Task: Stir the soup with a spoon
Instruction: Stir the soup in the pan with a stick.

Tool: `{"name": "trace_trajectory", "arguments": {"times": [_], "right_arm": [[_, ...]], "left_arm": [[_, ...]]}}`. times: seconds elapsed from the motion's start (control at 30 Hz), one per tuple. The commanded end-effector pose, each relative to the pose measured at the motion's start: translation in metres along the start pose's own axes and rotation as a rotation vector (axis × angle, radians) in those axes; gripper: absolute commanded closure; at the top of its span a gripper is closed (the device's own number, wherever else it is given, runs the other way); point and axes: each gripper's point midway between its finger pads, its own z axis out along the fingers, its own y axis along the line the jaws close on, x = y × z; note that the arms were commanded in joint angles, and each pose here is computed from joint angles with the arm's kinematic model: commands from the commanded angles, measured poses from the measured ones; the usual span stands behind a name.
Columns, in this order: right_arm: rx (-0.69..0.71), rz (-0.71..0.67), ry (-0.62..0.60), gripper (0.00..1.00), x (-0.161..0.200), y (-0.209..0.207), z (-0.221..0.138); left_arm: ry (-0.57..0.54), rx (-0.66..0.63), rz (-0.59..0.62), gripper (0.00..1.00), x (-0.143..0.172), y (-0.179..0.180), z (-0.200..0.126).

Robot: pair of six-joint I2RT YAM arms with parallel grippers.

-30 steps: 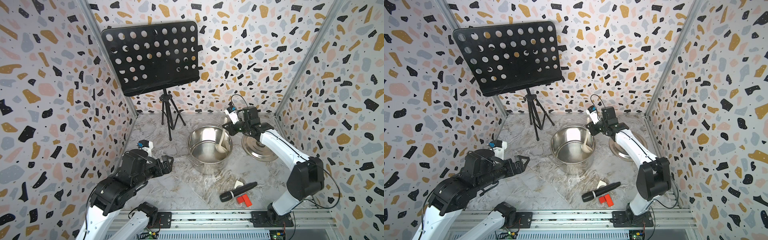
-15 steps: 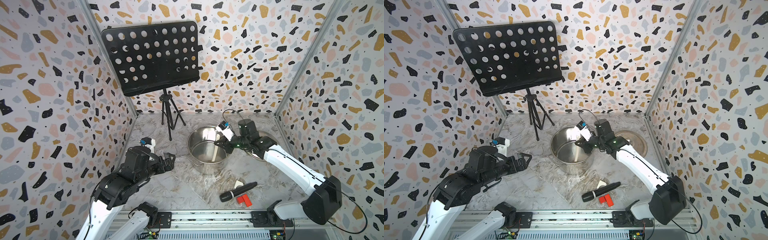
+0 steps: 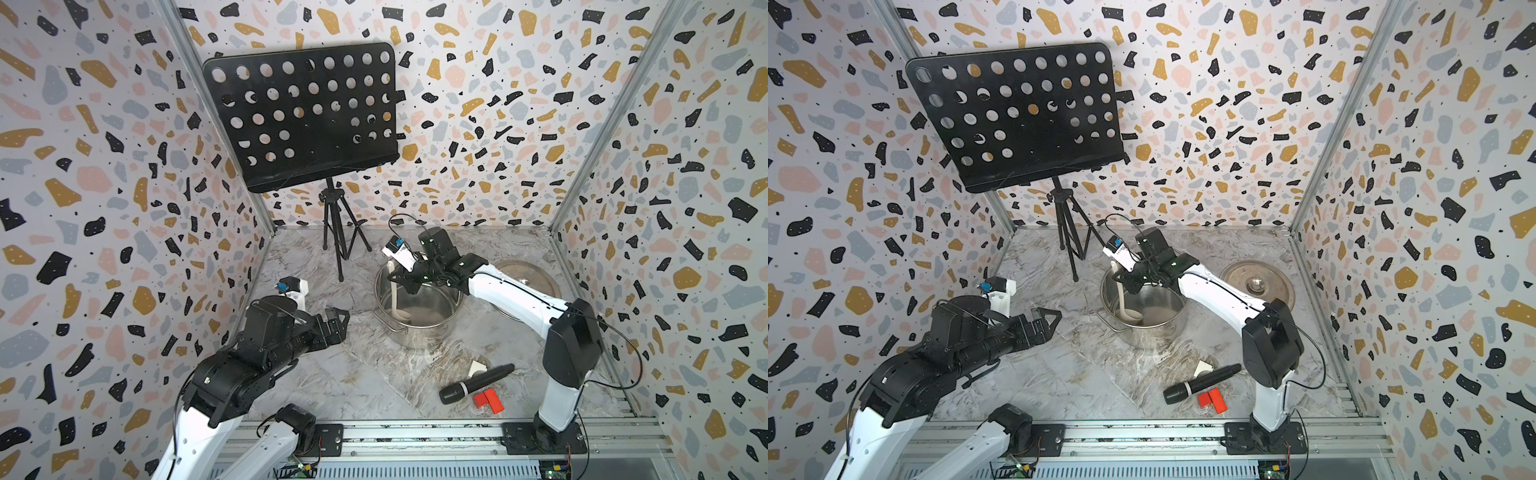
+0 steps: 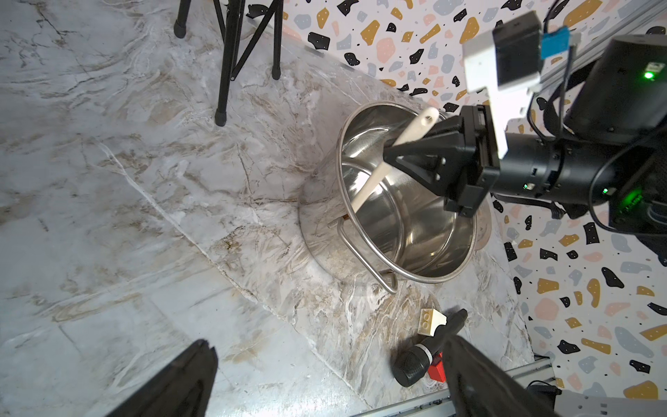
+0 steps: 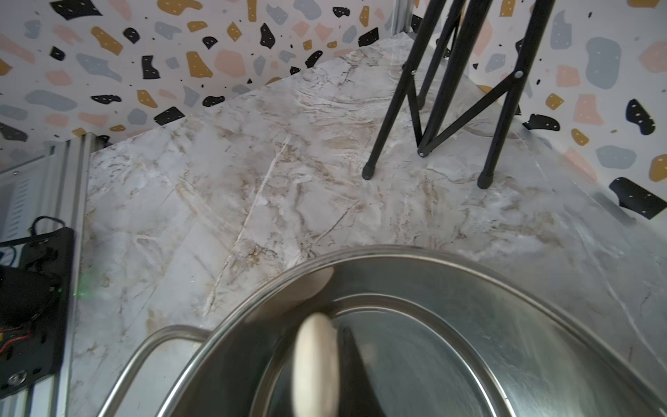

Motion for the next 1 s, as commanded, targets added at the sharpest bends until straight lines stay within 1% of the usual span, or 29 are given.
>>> {"name": "trace_trajectory", "arguments": {"times": [0.0, 0.1, 0.23, 0.37, 0.47, 0.57, 0.67, 0.73, 0.83, 0.97], "right_arm": [[0.123, 0.006, -0.058, 1.0, -0.031, -0.034, -0.017], [0.196, 0.087, -0.053, 1.0, -0.029, -0.067, -0.024], [0.268, 0.162, -0.047, 1.0, -0.018, -0.099, -0.046], [0.312, 0.204, -0.038, 1.0, 0.0, -0.115, -0.072], [0.328, 0.235, -0.045, 1.0, 0.013, -0.119, -0.095], [0.324, 0.269, -0.045, 1.0, 0.026, -0.115, -0.115], [0.298, 0.272, -0.025, 1.0, 0.04, -0.098, -0.127], [0.257, 0.28, -0.012, 1.0, 0.049, -0.084, -0.131], [0.178, 0.301, -0.031, 1.0, 0.054, -0.058, -0.135], [0.104, 0.261, -0.03, 1.0, 0.057, -0.022, -0.139]], "left_arm": [[-0.009, 0.011, -0.009, 0.01, -0.001, -0.002, -0.003], [-0.005, 0.013, -0.014, 0.01, -0.001, -0.003, -0.003], [0.001, 0.01, -0.02, 0.01, 0.0, -0.002, -0.002], [0.001, 0.01, -0.021, 0.01, 0.0, -0.002, -0.001], [-0.001, 0.009, -0.02, 0.01, -0.001, -0.002, -0.001], [0.0, 0.005, -0.015, 0.01, -0.001, -0.001, 0.001], [0.008, 0.0, -0.014, 0.0, 0.002, 0.0, 0.003], [0.009, 0.003, -0.015, 0.0, 0.002, 0.0, 0.004], [0.008, 0.002, -0.016, 0.0, 0.002, 0.0, 0.006], [0.003, 0.001, -0.008, 0.0, 0.0, 0.0, 0.007]]}}
